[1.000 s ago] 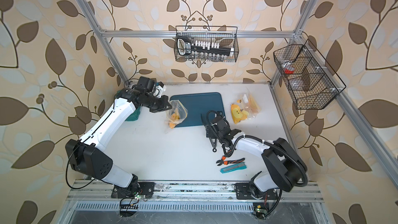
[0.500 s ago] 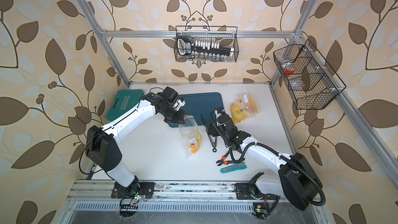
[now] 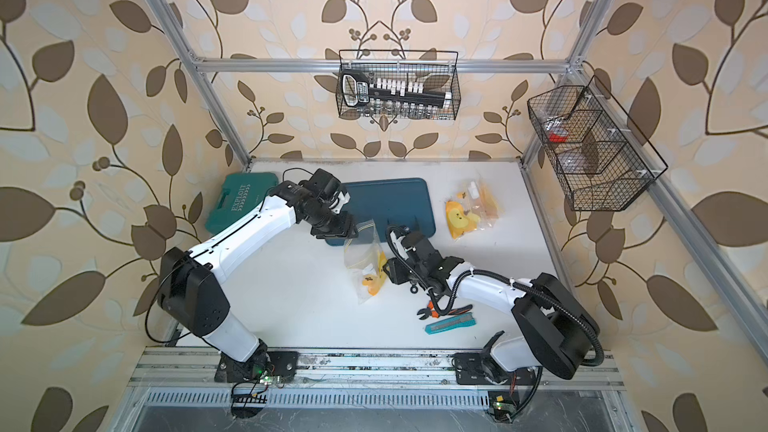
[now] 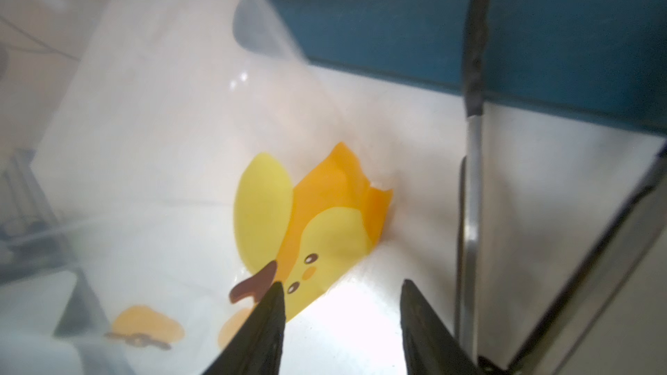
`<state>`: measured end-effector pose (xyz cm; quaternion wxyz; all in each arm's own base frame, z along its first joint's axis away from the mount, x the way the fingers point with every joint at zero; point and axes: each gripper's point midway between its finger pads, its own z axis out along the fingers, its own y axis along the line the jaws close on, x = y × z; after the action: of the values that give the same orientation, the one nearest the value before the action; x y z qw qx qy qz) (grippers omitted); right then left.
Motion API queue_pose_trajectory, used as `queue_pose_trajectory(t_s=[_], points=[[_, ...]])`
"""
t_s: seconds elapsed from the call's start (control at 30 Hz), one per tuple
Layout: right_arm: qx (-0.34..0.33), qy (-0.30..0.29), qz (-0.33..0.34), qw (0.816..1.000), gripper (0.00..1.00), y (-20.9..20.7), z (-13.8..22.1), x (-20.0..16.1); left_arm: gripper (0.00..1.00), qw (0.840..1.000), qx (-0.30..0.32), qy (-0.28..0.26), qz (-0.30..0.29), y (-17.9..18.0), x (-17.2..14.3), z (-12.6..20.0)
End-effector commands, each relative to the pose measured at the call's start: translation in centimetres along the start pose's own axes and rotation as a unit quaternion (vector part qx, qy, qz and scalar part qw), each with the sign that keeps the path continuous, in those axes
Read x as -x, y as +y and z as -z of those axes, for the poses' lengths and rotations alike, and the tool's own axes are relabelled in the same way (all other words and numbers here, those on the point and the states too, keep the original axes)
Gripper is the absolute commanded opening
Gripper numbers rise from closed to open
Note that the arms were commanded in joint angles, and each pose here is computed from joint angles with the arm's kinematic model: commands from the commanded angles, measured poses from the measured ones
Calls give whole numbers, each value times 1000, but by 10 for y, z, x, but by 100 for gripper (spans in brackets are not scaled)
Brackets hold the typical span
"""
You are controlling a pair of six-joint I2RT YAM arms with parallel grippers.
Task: Put the cookies into a resealable bag to prevent moisture
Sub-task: Place the ziploc bag at the center of the board, then adjust the ziploc bag at the center of the board.
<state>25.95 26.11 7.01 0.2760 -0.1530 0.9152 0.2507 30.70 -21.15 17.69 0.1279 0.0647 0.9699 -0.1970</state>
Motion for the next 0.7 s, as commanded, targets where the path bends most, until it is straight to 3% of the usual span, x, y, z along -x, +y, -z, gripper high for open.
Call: queue_pose_trajectory(t_s=[0.0, 0.1, 0.33, 0.5, 0.67], points=[[7, 33, -22, 999, 45, 0, -8, -25, 80, 997, -36, -74, -9, -14, 5, 45], [10, 32, -38, 999, 44, 0, -13, -25, 98, 989, -95, -104, -35, -34, -8, 68], [43, 11, -79, 996, 43, 16, -22, -5, 99, 985, -111, -90, -97, -53, -52, 67], [96, 7, -129, 987, 42, 35, -32, 6, 99, 987, -51, -53, -141, -47, -68, 57], [94, 11, -143, 985, 42, 33, -38, 2, 99, 990, 21, -24, -140, -25, -74, 42]])
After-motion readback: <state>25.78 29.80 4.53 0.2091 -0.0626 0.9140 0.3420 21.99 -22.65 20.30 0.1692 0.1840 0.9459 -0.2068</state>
